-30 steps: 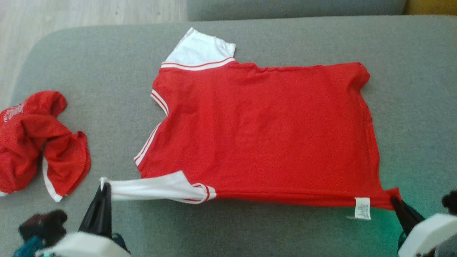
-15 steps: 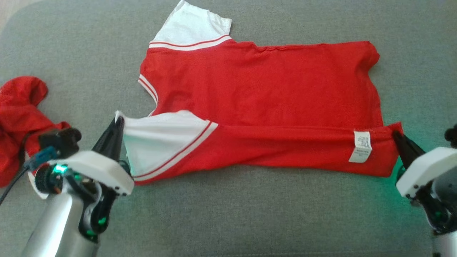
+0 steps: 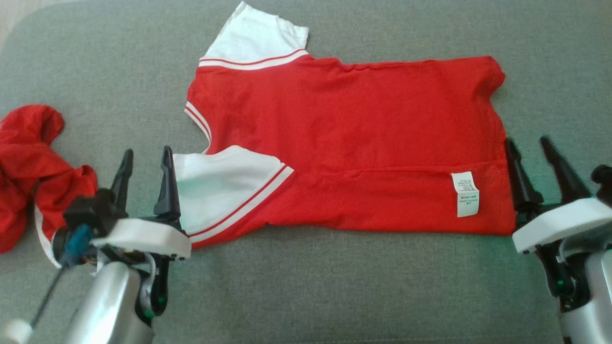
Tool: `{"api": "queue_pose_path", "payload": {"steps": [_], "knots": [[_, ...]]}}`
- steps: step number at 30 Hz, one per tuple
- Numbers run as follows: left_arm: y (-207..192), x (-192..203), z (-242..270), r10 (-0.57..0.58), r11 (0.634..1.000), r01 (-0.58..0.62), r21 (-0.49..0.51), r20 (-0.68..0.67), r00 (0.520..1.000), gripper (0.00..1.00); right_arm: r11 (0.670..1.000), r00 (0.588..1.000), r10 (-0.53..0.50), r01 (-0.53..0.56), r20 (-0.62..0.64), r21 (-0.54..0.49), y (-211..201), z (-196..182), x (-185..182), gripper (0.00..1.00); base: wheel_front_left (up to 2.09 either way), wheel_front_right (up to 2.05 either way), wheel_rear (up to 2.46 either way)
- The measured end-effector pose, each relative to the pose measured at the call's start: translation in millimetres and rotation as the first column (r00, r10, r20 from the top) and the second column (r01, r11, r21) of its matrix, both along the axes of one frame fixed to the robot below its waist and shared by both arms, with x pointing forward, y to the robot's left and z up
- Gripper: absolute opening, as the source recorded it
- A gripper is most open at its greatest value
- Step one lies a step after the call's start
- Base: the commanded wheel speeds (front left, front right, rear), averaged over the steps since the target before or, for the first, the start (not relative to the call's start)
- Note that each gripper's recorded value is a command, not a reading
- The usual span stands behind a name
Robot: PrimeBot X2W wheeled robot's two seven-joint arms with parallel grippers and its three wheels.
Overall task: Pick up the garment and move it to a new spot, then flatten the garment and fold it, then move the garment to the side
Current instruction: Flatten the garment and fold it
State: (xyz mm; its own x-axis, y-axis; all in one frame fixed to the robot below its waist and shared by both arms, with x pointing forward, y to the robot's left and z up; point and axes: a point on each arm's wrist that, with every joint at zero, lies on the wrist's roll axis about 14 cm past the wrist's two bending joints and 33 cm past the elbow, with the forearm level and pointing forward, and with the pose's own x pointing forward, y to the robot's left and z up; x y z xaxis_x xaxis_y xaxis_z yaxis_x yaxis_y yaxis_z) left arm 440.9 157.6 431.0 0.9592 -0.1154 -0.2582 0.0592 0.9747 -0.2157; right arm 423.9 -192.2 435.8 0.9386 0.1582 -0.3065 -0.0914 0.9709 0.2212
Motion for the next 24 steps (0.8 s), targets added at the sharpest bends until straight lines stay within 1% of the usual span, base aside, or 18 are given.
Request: {"api": "queue_pose_path", "payload": {"steps": [2, 4, 9, 12, 18, 24], "knots": [[1, 0, 17, 0.014, 0.999, -0.019, 0.045, 0.092, 0.996, 1.0, 0.999, 0.994, 0.003, 0.001, 0.107, -0.043, 1, 22, 4, 1.0, 0.0, 0.0, 0.0], [-2, -3, 29, 0.017, 0.997, -0.027, 0.066, 0.157, 0.987, 1.0, 0.998, 0.982, -0.006, 0.017, 0.188, -0.059, 2, 38, 1, 1.0, 0.0, 0.0, 0.0], [-7, -13, 56, 0.023, 0.993, -0.052, 0.103, 0.261, 0.965, 1.0, 0.999, 0.965, -0.001, 0.014, 0.261, -0.046, 21, 59, -21, 1.0, 0.0, 0.0, 0.0], [-11, -24, 58, 0.026, 0.992, -0.057, 0.108, 0.266, 0.964, 1.0, 0.999, 0.959, -0.003, 0.013, 0.283, -0.036, 26, 69, -33, 1.0, 0.0, 0.0, 0.0], [-18, -46, 50, 0.021, 0.992, -0.048, 0.12, 0.215, 0.976, 1.0, 1.0, 0.961, -0.014, 0.019, 0.277, -0.017, 31, 74, -57, 1.0, 0.0, 0.0, 0.0], [-17, -51, 49, 0.017, 0.991, -0.042, 0.131, 0.191, 0.981, 1.0, 1.0, 0.962, -0.017, 0.022, 0.274, -0.012, 31, 78, -64, 1.0, 0.0, 0.0, 0.0]]}}
